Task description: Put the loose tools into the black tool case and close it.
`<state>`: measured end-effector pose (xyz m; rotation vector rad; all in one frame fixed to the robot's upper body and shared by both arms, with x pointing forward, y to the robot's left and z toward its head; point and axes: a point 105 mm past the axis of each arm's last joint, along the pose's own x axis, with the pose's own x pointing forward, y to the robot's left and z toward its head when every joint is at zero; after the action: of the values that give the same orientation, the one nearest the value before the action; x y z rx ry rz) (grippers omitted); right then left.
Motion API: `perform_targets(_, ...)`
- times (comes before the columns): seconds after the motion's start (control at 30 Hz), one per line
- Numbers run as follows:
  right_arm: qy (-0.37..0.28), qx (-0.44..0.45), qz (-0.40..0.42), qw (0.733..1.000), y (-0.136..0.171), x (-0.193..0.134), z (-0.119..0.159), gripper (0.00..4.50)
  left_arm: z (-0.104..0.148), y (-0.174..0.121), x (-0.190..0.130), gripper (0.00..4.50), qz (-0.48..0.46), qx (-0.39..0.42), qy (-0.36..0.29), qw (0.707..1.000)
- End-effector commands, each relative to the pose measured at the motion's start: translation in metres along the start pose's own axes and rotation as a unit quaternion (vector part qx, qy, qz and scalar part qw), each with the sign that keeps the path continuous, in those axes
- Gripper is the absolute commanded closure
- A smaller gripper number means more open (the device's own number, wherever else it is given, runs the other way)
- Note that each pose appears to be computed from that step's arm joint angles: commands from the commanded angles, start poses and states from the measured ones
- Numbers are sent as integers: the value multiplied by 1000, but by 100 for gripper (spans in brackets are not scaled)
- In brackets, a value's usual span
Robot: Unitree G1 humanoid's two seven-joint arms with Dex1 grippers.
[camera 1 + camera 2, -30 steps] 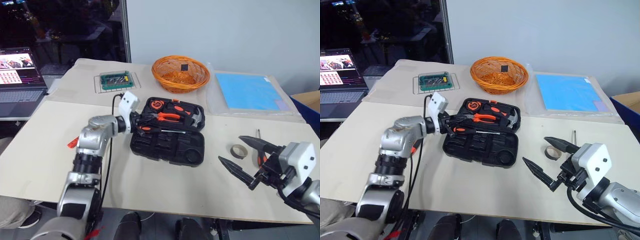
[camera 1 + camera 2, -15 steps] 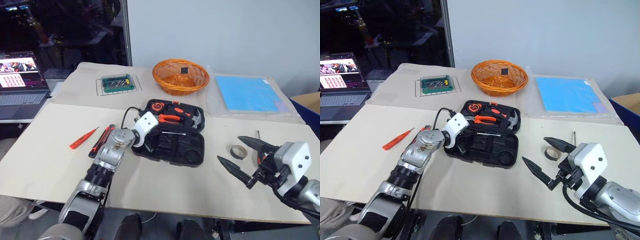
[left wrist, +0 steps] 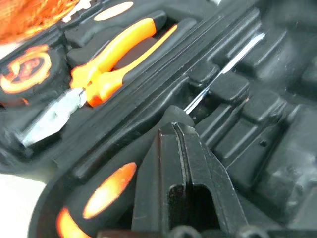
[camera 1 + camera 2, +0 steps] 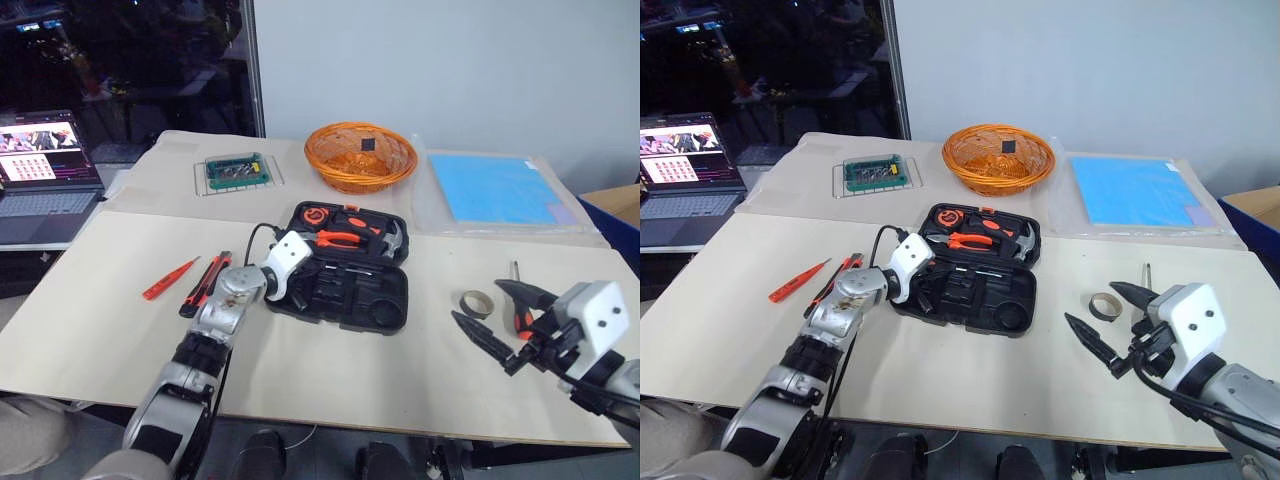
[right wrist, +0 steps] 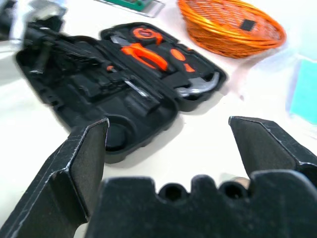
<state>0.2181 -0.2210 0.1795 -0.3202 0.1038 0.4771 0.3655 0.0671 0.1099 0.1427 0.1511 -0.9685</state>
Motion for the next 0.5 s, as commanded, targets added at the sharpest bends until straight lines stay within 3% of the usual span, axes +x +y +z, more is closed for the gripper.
perform_targets(0.03, 103, 13, -39, 994, -22, -15, -23, 0, 69, -28, -41, 397, -101, -19, -90, 991)
perform_targets(0.17, 162, 102, -110, 975, -57, -14, -48, 0, 93, -64, -68, 259, -195, -2, -88, 977)
perform_targets(0.37, 270, 144, -188, 933, -93, 5, -90, 0, 99, -95, -85, 45, -275, 17, -57, 960)
perform_targets(0.47, 289, 170, -210, 918, -112, 18, -104, 0, 98, -99, -81, 45, -273, 27, -55, 960)
perform_targets(0.5, 298, 166, -218, 914, -119, 19, -109, 26, 99, -99, -80, 39, -269, 33, -58, 961)
